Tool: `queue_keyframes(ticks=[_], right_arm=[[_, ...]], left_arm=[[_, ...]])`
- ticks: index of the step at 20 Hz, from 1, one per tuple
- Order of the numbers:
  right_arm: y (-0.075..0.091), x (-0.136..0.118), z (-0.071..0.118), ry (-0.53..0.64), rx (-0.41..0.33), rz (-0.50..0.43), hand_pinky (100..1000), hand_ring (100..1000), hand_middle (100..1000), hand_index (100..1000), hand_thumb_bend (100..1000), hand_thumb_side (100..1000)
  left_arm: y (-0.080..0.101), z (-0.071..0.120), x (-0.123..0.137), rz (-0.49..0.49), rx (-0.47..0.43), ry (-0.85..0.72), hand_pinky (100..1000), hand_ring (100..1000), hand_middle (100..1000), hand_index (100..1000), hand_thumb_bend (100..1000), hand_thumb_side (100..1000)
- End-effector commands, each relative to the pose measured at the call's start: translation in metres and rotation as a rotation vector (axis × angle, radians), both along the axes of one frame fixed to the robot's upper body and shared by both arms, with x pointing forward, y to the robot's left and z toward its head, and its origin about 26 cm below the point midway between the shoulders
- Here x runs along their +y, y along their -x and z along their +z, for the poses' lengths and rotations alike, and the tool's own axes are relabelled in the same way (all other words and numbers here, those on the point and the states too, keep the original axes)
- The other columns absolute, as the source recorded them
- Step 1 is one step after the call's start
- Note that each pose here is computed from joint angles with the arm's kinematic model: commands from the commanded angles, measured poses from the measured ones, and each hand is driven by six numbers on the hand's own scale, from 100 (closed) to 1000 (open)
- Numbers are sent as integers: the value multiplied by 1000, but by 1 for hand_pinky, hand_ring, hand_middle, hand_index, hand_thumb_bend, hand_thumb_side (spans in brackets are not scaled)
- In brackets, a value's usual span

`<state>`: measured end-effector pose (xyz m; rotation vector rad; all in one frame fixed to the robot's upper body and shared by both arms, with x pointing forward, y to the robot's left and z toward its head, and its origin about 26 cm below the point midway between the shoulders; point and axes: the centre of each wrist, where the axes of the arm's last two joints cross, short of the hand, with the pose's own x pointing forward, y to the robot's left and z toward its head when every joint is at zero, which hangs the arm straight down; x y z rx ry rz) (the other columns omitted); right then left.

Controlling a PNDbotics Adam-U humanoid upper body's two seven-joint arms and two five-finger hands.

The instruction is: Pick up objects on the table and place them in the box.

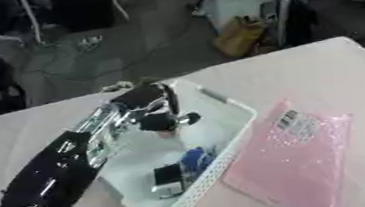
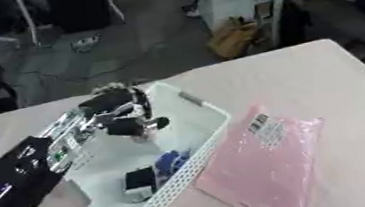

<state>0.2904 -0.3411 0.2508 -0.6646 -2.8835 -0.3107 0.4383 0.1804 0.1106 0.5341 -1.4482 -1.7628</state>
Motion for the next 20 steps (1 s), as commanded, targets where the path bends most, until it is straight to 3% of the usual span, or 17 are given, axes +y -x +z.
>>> queue_keyframes(ticks=[1,9,12,13,14,15,16,20], right_arm=[[3,2,10,12,-40,7,767,809,755,736,100,1000],[3,2,10,12,-39,7,768,809,755,737,100,1000],[4,1,10,15,-41,3,768,810,755,737,100,1000],[4,1,11,16,-42,2,768,810,755,737,100,1000],[4,0,11,16,-43,2,768,809,755,737,100,1000],[4,0,11,17,-45,1,768,809,755,737,100,1000],[4,0,11,18,-46,0,768,809,755,737,100,1000],[4,-1,12,19,-50,-6,768,809,755,738,100,1000]], left_arm=[[-5,24,8,-17,1,-15,1000,1000,1000,1000,717,1000],[-5,30,4,-16,9,-24,1000,1000,1000,1000,715,1000],[-2,38,4,-8,-27,10,1000,1000,1000,1000,695,1000],[0,42,3,-5,-46,25,1000,1000,1000,1000,546,1000],[2,52,3,5,-93,69,1000,1000,1000,1000,656,1000],[6,61,4,14,-133,105,1000,1000,1000,1000,656,1000],[10,76,4,26,-197,171,944,1000,1000,1000,571,1000],[37,125,11,82,-433,470,853,979,1000,1000,473,1000]])
